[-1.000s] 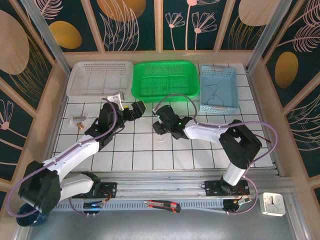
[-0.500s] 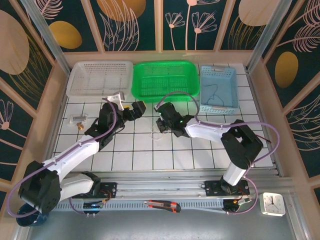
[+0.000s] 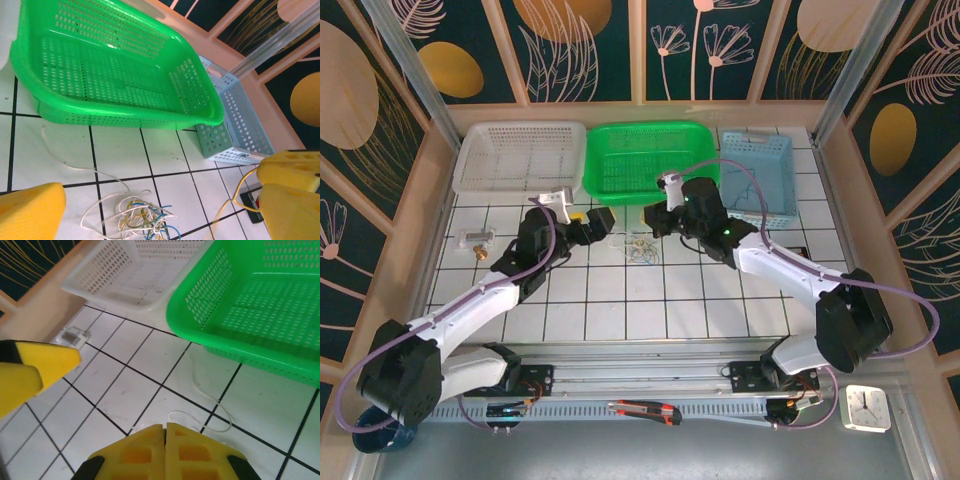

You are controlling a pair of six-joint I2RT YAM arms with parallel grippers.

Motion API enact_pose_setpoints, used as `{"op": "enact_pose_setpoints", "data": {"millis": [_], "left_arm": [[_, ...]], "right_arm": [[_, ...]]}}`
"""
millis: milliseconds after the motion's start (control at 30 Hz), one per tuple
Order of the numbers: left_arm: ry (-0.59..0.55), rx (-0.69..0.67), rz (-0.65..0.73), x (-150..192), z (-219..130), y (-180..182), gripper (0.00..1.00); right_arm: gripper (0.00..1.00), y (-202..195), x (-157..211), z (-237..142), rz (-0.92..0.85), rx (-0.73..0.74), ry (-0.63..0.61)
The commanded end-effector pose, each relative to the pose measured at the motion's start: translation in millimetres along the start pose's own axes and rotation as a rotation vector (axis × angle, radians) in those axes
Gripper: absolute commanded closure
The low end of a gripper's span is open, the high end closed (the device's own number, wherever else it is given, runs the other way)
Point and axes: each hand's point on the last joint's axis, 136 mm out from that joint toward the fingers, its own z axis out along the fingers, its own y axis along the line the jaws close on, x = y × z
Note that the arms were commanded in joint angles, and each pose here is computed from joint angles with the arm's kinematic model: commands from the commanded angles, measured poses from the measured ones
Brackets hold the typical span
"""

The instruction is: Untangle the cables

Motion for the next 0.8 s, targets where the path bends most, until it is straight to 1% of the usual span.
{"op": "enact_pose_setpoints", "data": {"millis": [0,233,333,400,500,567,667,767], "left_arm": [[0.009,0.045,0.074,4,4,-3,0.03],[0.07,0.139,0.094,20,13,-13,0.14],[0.098,0.162,0.104,29,17,-13,0.15],[0.109,0.154,0.089,33,18,-9,0.15],[0.105,0.132,0.018,37,17,-2,0.14],[0.097,0.14,-0.056,40,14,0,0.12],[0.072,0.175,-0.157,40,8,-3,0.12],[0.023,0.234,-0.256,31,0,-11,0.11]], "right_arm": [[1.0,9,0,-4,0.06,-0.1,-0.01],[1.0,4,13,1,0.105,-0.115,0.001],[1.0,5,13,0,0.116,-0.124,-0.003],[1.0,6,12,-1,0.122,-0.127,-0.008],[1.0,7,6,-4,0.13,-0.124,-0.029],[1.0,7,2,-7,0.144,-0.125,-0.047],[1.0,8,-5,-11,0.176,-0.136,-0.081],[1.0,9,-11,-16,0.221,-0.158,-0.119]]}}
